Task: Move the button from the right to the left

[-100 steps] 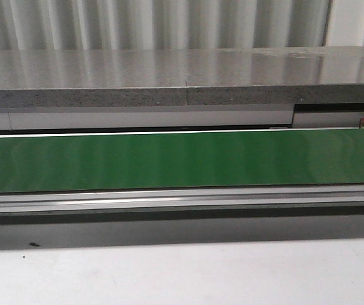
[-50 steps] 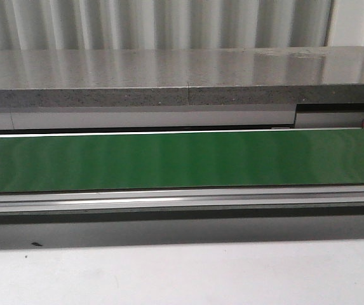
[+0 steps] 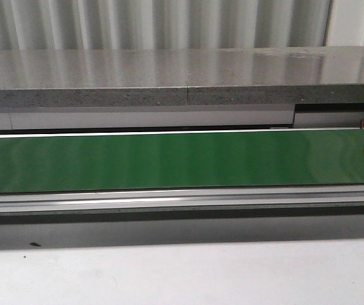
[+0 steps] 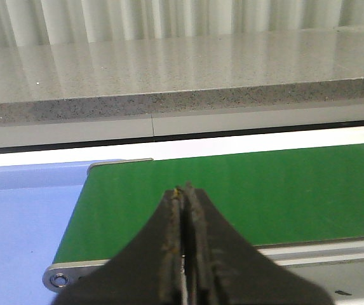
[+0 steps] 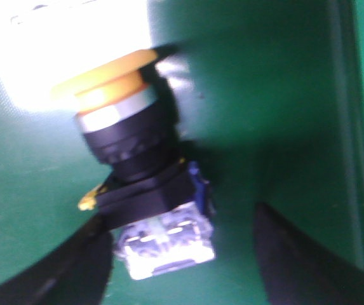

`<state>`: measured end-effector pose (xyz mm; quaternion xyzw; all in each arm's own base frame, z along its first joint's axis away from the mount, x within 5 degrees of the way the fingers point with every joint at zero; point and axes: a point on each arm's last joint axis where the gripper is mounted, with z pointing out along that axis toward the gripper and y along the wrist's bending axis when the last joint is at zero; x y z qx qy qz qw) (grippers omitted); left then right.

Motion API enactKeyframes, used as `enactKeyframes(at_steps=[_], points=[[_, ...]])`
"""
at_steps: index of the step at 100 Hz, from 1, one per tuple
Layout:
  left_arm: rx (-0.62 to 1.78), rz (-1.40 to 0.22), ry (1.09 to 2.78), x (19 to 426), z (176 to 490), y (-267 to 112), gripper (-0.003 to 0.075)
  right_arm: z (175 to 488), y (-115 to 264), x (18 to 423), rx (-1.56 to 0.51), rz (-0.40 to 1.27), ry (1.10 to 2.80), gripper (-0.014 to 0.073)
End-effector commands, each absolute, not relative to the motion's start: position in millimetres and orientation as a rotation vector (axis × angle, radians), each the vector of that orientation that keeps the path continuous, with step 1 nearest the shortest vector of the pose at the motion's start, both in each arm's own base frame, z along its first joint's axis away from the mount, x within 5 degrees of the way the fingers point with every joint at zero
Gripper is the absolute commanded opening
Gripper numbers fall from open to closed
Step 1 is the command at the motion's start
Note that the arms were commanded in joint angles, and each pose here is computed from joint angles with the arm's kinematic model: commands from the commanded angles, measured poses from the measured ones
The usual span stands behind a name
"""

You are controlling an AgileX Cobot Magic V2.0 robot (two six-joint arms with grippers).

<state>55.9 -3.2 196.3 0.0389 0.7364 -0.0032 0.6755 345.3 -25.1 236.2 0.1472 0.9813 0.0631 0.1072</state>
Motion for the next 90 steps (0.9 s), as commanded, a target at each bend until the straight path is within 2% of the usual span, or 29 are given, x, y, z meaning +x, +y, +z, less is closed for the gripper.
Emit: enactKeyframes(at_steps=[1,25,32,37,44,58,66,90], points=[[0.069,-0.022,1.584,55.5,192.1,-3.2,-0.0020,267.4,-23.1,343.5,0.373,0.187,2.781,0.0580],[0.069,-0.022,1.584,55.5,192.1,-3.2,-0.0020,298.2,5.4,329.5,0.037,0.160,2.658,0.0578],[0.069,-0.022,1.584,55.5,192.1,-3.2,-0.0020,305.9,18.1,321.6,-0.058,0.157,2.607,0.0547],[0.069,-0.022,1.584,55.5,192.1,-3.2,-0.0021,309.5,26.1,314.9,-0.107,0.158,2.576,0.0496],[0.069,-0.022,1.584,55.5,192.1,-3.2,-0.0020,312.4,34.9,304.5,-0.144,0.166,2.538,0.0382],[0.069,-0.022,1.584,55.5,192.1,-3.2,-0.0020,315.6,46.4,280.9,-0.218,0.152,2.463,0.0072],[0.069,-0.022,1.584,55.5,192.1,-3.2,-0.0020,316.0,49.4,267.6,-0.247,0.147,2.437,-0.0058],[0.069,-0.022,1.584,55.5,192.1,-3.2,-0.0021,316.6,49.6,225.1,-0.273,0.157,2.316,-0.0068]])
